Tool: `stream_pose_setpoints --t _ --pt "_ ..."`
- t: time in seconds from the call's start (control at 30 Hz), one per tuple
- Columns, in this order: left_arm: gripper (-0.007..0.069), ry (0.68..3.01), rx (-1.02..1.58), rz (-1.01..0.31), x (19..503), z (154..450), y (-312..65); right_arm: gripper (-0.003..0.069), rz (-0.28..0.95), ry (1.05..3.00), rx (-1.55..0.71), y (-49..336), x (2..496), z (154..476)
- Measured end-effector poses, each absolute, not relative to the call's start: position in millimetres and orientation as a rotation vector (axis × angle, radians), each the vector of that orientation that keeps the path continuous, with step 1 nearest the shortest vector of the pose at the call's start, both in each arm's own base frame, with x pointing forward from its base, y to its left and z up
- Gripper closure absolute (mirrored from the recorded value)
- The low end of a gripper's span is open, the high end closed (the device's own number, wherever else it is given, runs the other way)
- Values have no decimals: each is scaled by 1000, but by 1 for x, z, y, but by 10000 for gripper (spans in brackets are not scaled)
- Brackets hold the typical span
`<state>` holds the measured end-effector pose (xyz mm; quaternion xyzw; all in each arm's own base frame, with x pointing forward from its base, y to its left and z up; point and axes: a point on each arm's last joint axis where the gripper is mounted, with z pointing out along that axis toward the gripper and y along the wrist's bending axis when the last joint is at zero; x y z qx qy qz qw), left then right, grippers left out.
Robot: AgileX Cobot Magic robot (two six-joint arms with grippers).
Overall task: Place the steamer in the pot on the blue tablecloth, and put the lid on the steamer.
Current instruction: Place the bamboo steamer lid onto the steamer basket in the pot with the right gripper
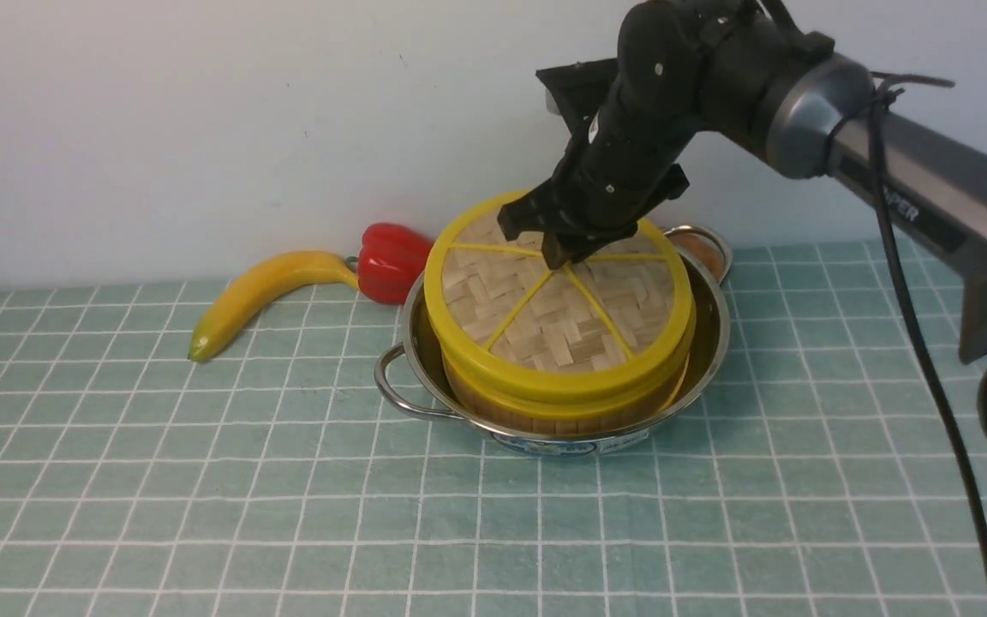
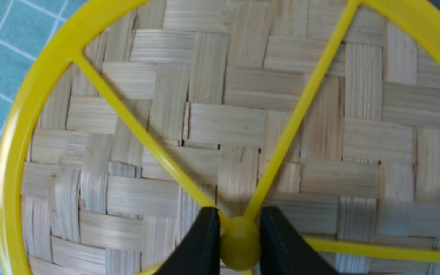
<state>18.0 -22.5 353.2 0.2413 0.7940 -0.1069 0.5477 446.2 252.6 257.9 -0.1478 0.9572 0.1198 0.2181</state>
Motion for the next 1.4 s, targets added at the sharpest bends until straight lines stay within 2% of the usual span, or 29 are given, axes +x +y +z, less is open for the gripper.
stream_pose_setpoints --t 0.2,0.33,0.67,0.8,0.93,1.07,1.4 --pt "623 1887 575 -254 18 353 -22 513 335 2643 -411 252 446 265" --pt "623 1891 576 -254 18 352 -22 513 364 2567 -402 252 444 293" --pt "623 1892 577 -254 18 352 -22 513 382 2503 -395 246 435 324" --pt "623 1893 577 -255 18 352 -23 513 398 2462 -385 239 423 350" --pt "623 1899 580 -256 17 351 -23 513 344 2463 -387 227 407 363" --pt "623 1910 582 -256 19 348 -23 513 305 2509 -397 224 404 352" --pt "622 1943 585 -258 23 337 -24 513 281 2667 -428 238 424 282"
